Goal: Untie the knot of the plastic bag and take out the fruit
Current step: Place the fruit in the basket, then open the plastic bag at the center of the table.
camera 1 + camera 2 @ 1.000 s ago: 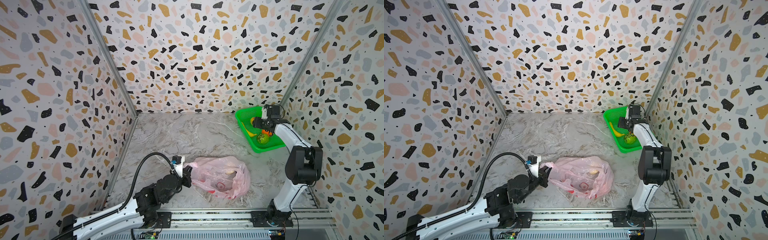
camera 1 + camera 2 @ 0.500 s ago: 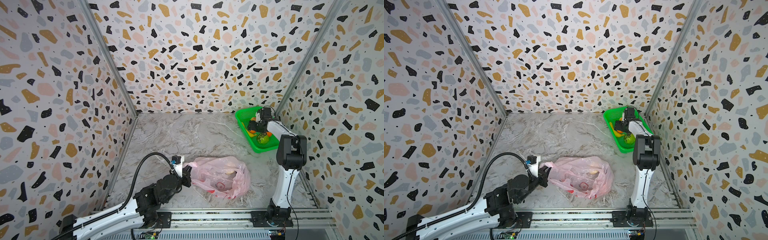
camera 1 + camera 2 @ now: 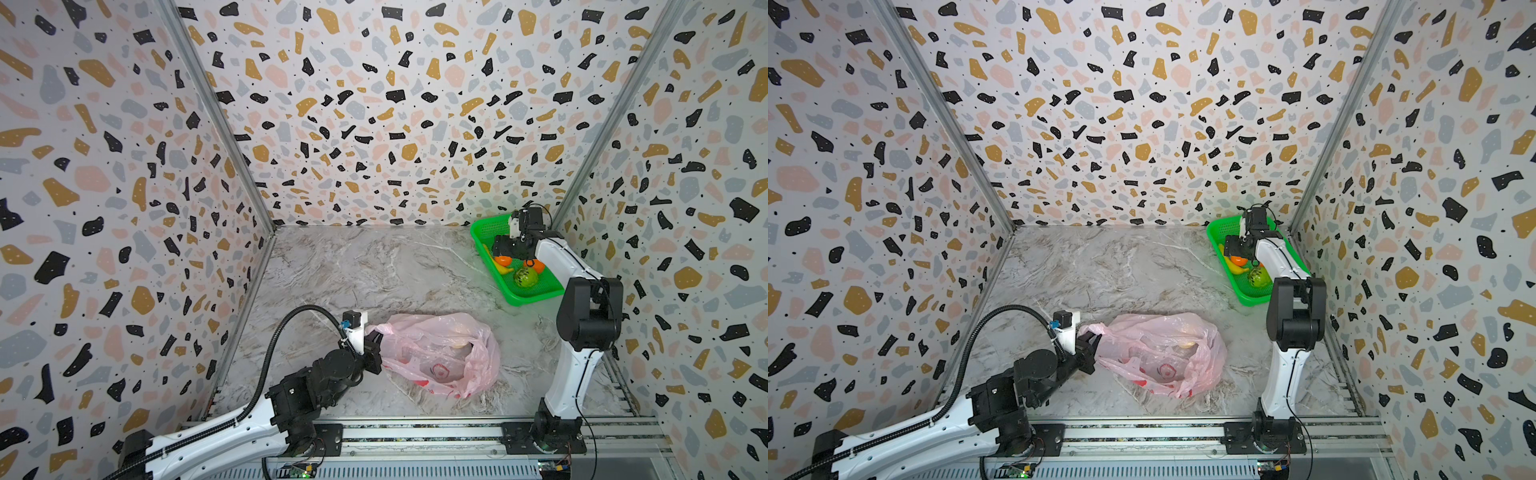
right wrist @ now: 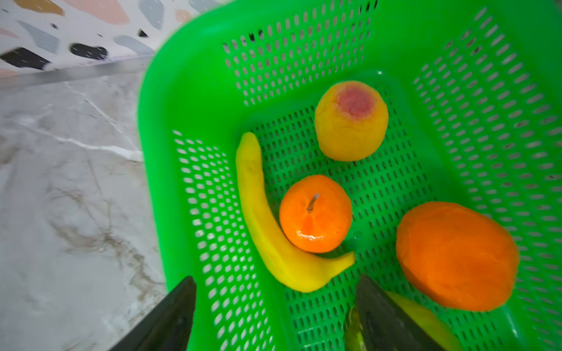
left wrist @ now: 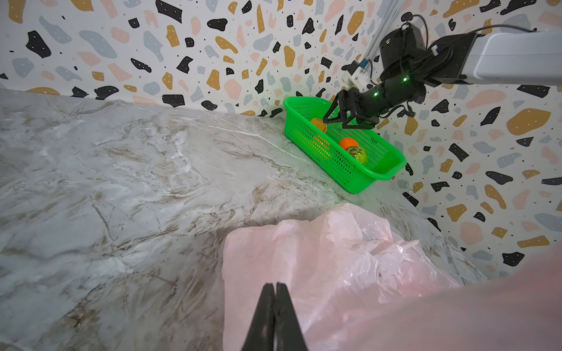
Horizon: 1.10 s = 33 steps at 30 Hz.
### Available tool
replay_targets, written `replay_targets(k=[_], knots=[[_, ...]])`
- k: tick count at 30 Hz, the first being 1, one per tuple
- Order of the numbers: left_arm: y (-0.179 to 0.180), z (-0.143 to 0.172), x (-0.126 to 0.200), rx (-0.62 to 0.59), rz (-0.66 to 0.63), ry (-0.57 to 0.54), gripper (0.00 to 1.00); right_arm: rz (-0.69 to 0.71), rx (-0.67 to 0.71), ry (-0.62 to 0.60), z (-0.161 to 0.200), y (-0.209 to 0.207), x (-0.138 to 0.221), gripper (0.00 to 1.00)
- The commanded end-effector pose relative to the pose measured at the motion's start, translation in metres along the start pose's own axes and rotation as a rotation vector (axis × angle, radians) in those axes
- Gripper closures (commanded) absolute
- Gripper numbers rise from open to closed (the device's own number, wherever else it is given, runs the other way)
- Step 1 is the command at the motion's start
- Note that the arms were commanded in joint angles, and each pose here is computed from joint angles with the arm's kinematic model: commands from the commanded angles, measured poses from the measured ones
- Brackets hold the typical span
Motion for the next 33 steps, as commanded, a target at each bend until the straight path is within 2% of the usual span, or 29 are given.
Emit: replay_targets(k=[1,7,10,15,20,26,33], knots=[[-0.005,-0.013,0.003,0.015,0.015,-0.050,1.00,-0.046,0.025,-0.011,0.004,0.017,0.046,0.17],[-0.008,-0.017,0.003,0.013,0.029,-0.065,1.00,-0.194,0.072,0.004,0.047,0.060,0.103,0.18],[-0.013,-0.023,0.004,0.008,0.055,-0.081,1.00,-0.304,0.120,0.028,0.075,0.095,0.138,0.18],[-0.018,-0.024,0.001,-0.001,0.076,-0.084,1.00,-0.471,0.207,0.099,0.131,0.158,0.196,0.18],[-0.022,-0.028,0.000,0.003,0.089,-0.095,1.00,-0.597,0.254,0.187,0.189,0.199,0.238,0.19],[-0.029,-0.033,-0.001,-0.002,0.113,-0.105,1.00,-0.656,0.325,0.278,0.244,0.227,0.262,0.19],[-0.031,-0.036,0.000,-0.006,0.122,-0.106,1.00,-0.685,0.324,0.321,0.282,0.238,0.260,0.20]])
Point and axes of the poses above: each gripper's point midway between its finger pads, its own x axis back along the fingers, its own y axis along the line the jaws close on, z = x × y, the point moved 3 cm from there along x, back along the fingers
